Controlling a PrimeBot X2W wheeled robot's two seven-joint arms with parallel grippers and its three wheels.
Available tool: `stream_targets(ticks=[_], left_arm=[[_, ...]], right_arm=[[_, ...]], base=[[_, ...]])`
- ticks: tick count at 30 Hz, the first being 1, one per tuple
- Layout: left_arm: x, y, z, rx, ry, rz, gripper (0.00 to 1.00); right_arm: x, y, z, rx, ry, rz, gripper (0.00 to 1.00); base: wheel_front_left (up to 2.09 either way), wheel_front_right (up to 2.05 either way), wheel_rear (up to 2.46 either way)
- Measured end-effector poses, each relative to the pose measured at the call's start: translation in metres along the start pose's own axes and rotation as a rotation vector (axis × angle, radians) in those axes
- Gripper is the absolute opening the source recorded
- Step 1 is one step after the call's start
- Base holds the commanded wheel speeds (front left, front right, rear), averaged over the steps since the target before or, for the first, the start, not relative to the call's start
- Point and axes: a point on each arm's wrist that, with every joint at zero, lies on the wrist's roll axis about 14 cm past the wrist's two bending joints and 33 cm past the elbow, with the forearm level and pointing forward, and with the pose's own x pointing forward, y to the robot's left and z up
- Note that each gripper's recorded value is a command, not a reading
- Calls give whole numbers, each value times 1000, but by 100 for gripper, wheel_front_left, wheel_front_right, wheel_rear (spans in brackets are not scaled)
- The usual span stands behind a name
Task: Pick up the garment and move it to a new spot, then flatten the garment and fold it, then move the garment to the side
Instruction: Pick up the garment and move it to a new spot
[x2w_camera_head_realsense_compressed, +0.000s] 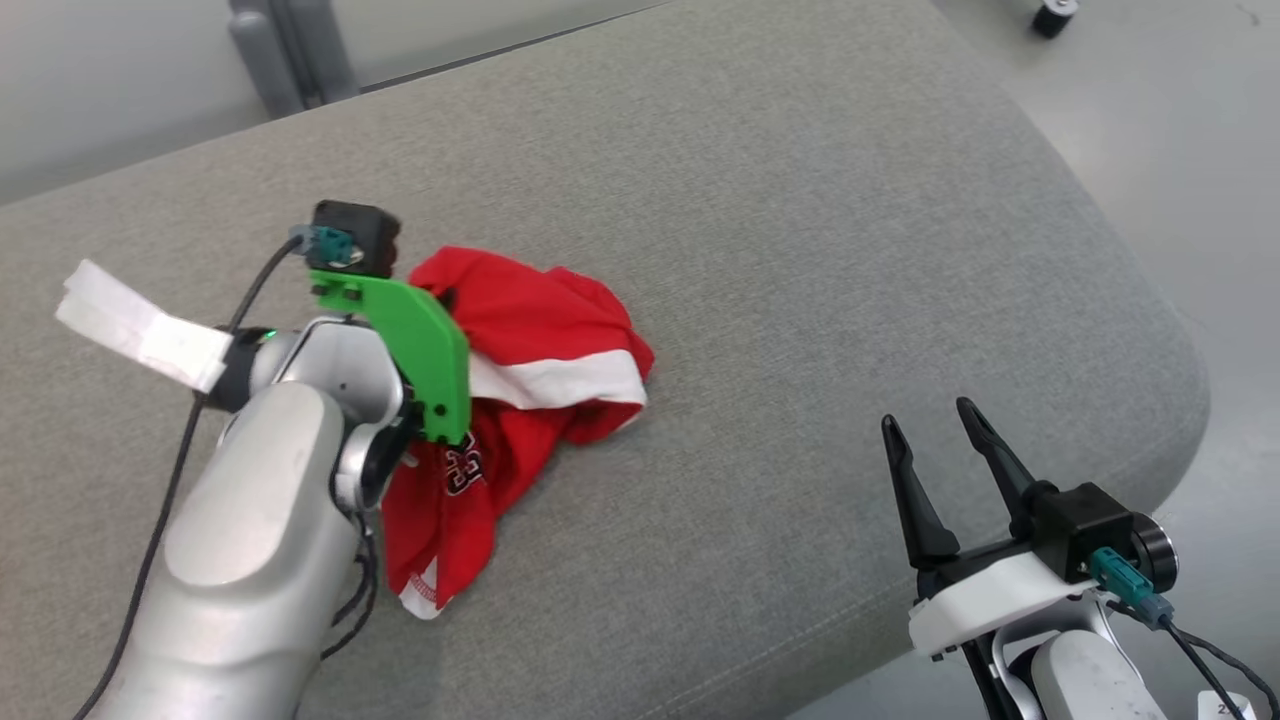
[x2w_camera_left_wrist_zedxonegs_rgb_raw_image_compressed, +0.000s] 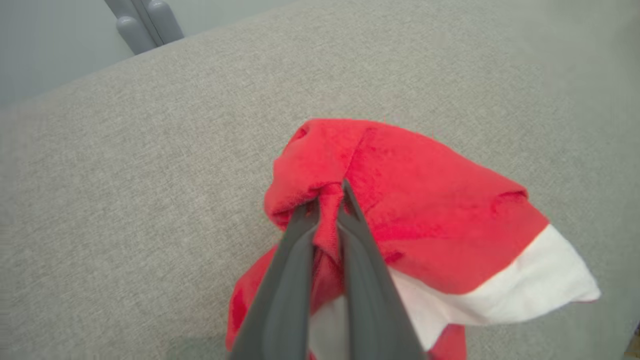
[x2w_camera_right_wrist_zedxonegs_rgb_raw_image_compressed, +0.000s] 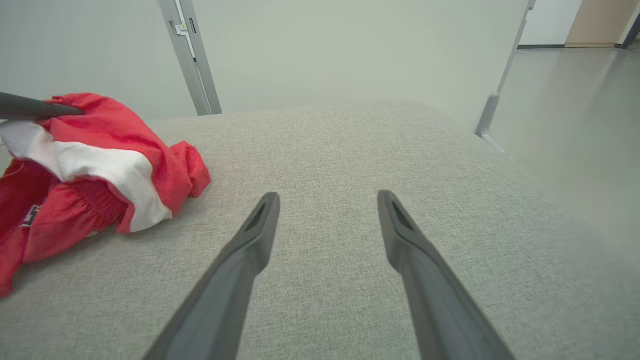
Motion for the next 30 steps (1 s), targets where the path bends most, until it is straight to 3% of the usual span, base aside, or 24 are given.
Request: stream_targets(ticks=[9, 15, 17, 18, 19, 25, 30], left_arm=[[11, 55, -53, -43, 132, 140, 0], [7, 49, -43, -101, 58, 125, 0], [5, 48, -34, -111, 20, 123, 41], [3, 47, -30, -118, 0, 122, 76], [1, 45, -26, -128, -20, 118, 100], [-18, 29, 20, -159, -220, 52, 100], [-43, 24, 10, -206, -262, 15, 100]], right_arm=[[-9, -10, -10, -23, 37, -34, 100], [0, 5, -10, -33, 32, 21, 100], [4, 10, -8, -35, 26, 38, 100], [5, 12, -8, -34, 23, 45, 100], [6, 14, -7, -34, 19, 50, 100], [3, 19, -2, -32, 1, 65, 100], [-3, 16, -3, -29, 2, 53, 100]], base=[[0, 0, 0], [0, 0, 0], [0, 0, 0], [0, 0, 0], [0, 0, 0], [0, 0, 0], [0, 0, 0]])
